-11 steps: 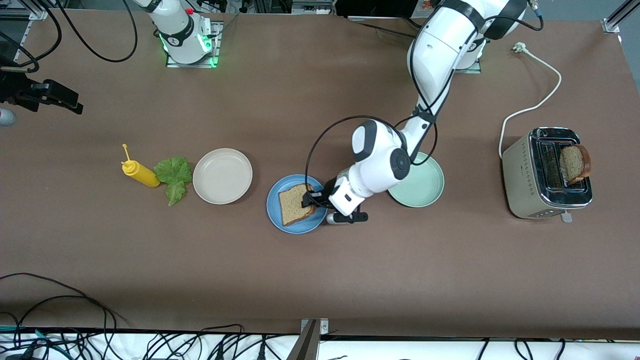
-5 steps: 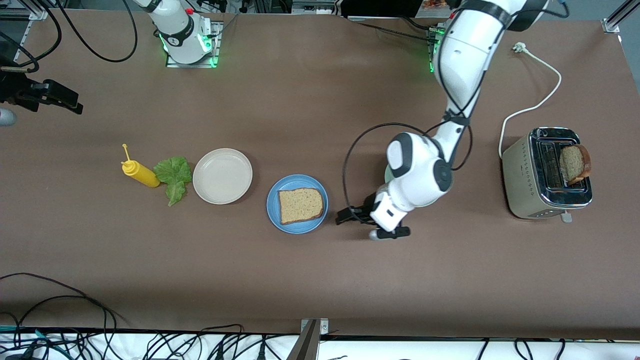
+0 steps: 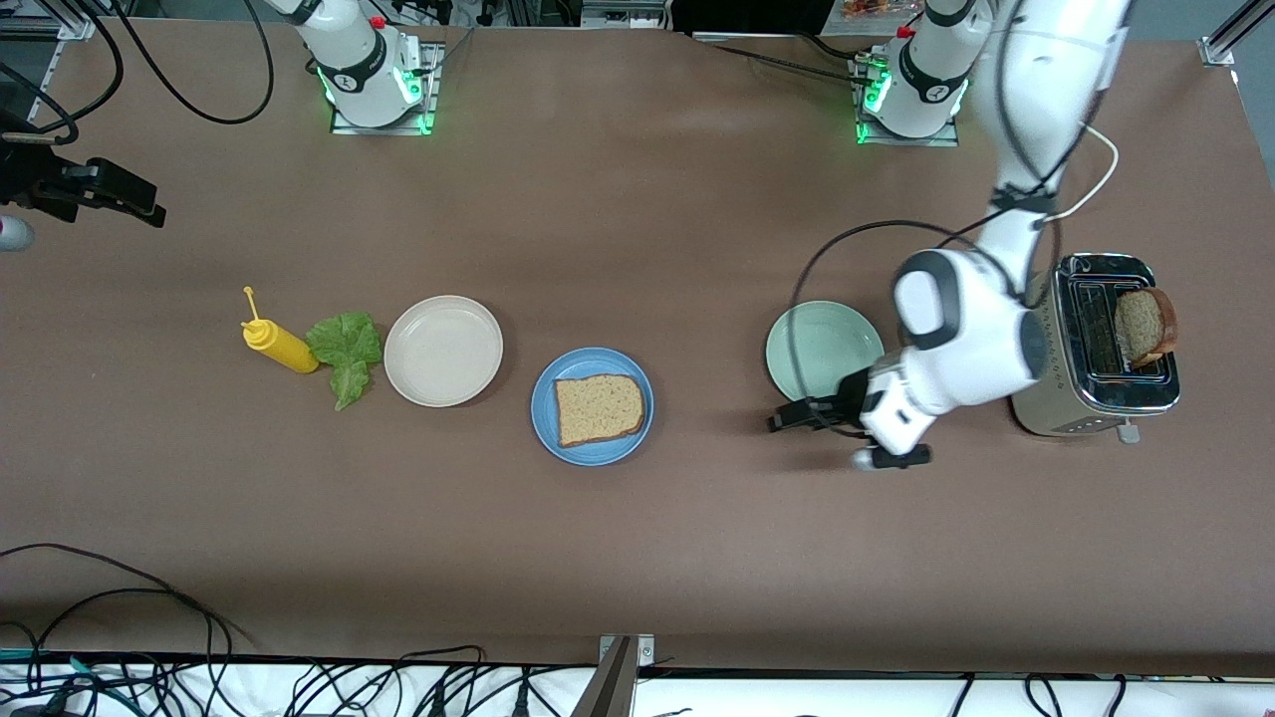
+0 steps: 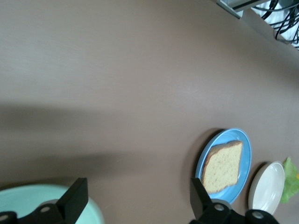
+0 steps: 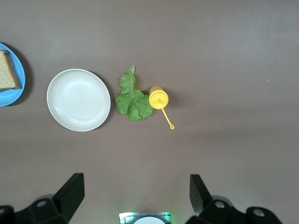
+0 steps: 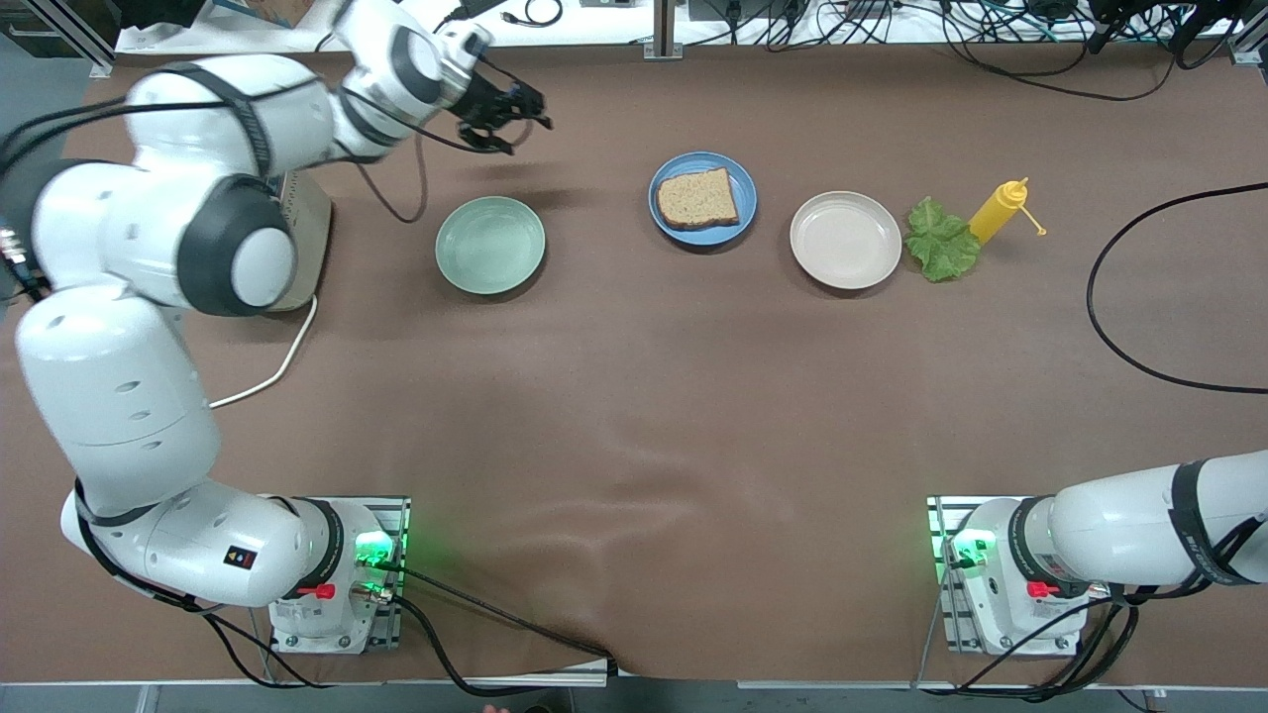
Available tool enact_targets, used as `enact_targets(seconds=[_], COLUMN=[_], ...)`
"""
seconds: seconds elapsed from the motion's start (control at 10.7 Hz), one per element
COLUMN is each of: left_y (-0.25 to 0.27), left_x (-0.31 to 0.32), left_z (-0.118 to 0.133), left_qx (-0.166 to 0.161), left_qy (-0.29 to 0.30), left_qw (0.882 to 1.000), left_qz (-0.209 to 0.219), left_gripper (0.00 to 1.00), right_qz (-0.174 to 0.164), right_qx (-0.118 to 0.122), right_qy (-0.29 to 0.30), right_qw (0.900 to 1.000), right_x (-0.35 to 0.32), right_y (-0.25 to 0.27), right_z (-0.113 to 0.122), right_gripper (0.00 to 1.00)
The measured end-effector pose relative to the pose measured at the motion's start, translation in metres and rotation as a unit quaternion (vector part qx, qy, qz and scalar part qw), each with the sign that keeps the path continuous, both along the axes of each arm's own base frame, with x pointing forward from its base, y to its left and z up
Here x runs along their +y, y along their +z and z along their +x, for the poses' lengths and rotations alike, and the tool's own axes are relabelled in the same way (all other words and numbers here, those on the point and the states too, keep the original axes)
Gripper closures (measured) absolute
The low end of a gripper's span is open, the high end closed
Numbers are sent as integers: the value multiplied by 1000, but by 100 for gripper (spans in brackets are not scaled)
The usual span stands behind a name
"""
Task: Make sandwich in blue plate with both arms
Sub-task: 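Withdraw the left gripper toward the toaster while the right gripper reaches lettuce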
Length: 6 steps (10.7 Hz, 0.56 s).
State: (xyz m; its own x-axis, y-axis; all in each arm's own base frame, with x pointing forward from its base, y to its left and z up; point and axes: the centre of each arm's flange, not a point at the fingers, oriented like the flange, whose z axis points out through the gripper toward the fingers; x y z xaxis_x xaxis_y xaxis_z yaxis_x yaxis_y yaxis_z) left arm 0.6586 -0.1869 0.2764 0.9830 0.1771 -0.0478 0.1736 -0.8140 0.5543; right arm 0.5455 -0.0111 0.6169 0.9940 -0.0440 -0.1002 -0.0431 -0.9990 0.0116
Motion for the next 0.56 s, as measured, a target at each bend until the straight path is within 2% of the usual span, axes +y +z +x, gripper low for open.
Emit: enact_targets(seconds=[0.09,0.28,0.56], left_y=[17,58,117], left_x=[31,86,122], left_z=[0,-1,-17], left_qx=[2,3,12], left_qy=[-24,-70,-104], left_qw=[999,992,977], left_qz=[23,108,183], left_gripper=[4,3,3], right_qz=[0,0,1], right_qx=[4,15,41], right_qy=[-1,2,16], right_qw=[1000,1000,999], right_x=[-1,2,8], right_y=[-1,-4,-31], right_z=[-1,-2,9], right_gripper=[0,0,0])
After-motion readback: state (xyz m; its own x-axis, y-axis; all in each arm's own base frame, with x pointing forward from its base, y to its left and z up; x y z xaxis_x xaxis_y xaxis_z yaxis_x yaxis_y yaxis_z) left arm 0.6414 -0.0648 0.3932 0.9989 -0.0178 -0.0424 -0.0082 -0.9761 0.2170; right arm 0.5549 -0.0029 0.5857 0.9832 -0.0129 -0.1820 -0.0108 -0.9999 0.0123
